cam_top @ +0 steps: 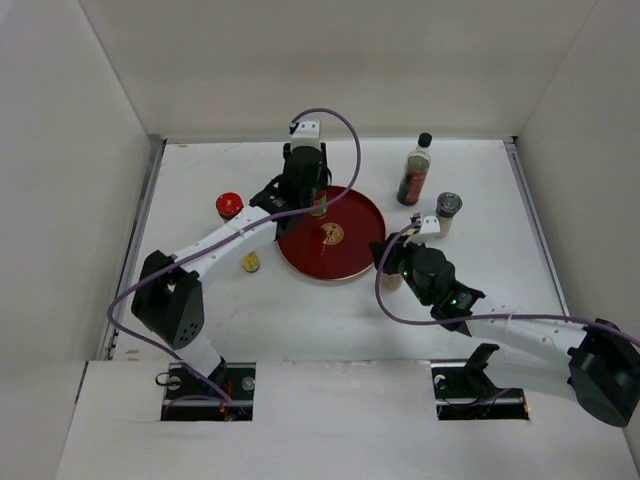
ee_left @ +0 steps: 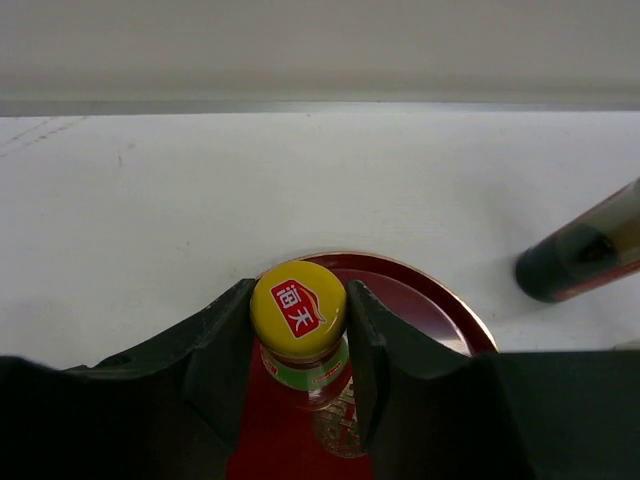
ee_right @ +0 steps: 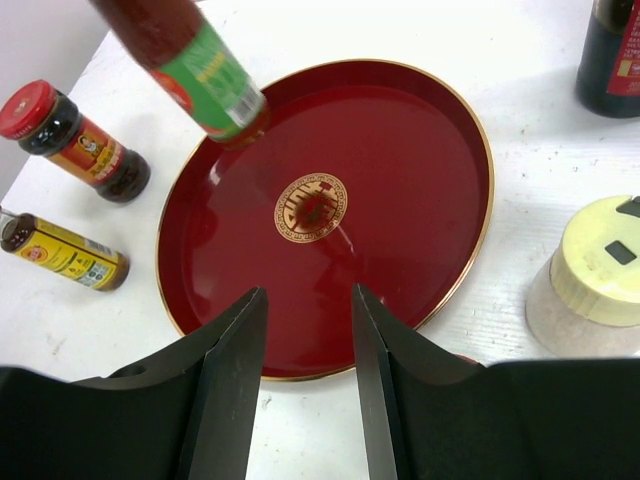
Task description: Organize the condiment bottles
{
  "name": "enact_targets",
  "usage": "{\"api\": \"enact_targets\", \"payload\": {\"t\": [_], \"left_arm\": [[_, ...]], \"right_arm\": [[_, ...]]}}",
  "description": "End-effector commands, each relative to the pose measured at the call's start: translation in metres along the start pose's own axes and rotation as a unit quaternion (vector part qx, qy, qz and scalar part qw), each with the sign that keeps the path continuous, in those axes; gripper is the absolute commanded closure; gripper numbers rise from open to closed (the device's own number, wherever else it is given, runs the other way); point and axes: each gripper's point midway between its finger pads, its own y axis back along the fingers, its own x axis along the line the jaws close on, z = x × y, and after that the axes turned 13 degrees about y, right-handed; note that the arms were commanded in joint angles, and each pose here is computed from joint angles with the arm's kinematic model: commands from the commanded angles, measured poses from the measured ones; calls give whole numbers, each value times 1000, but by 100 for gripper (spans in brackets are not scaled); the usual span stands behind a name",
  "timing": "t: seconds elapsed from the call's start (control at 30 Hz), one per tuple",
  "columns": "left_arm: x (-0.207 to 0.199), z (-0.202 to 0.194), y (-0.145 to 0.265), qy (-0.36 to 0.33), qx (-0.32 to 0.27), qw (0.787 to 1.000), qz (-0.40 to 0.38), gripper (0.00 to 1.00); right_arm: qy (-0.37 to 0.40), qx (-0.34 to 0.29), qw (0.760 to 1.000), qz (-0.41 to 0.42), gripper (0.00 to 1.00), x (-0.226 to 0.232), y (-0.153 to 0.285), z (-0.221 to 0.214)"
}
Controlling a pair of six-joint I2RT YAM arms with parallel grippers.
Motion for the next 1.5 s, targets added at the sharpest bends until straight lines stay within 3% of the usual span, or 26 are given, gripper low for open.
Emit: {"api": "enact_targets", "payload": {"t": [0.0,0.47,0.6,0.73,1.0,1.1,1.27,1.37,1.47], "left_arm": [[-31,55,-5,51,-84,994,-38,86],[-35,23,-31,38,-75,996,-39,85],[-30,6,-31,35,-69,996,-35,73],[-23,0,-29,35,-74,996,-27,52],[-20,7,-21,33,-78,996,-26,35],[-16,23,-6,39,-92,995,-27,33],[30,47,32,63,-116,991,20,29],[73,39,53,83,-101,989,61,20],[116,25,68,108,-85,985,104,18]], "right_arm": [[-23,-32,999,5,54,3,0,19],[-22,-36,999,6,54,2,0,22],[-23,-35,999,6,54,2,1,22],[-23,-35,999,6,54,2,0,22],[-26,-40,999,8,54,2,3,24],[-26,-39,999,7,54,1,3,23],[-26,-39,999,7,52,2,2,23],[-27,-37,999,7,51,2,2,22],[-26,-33,999,6,48,2,0,20]]}}
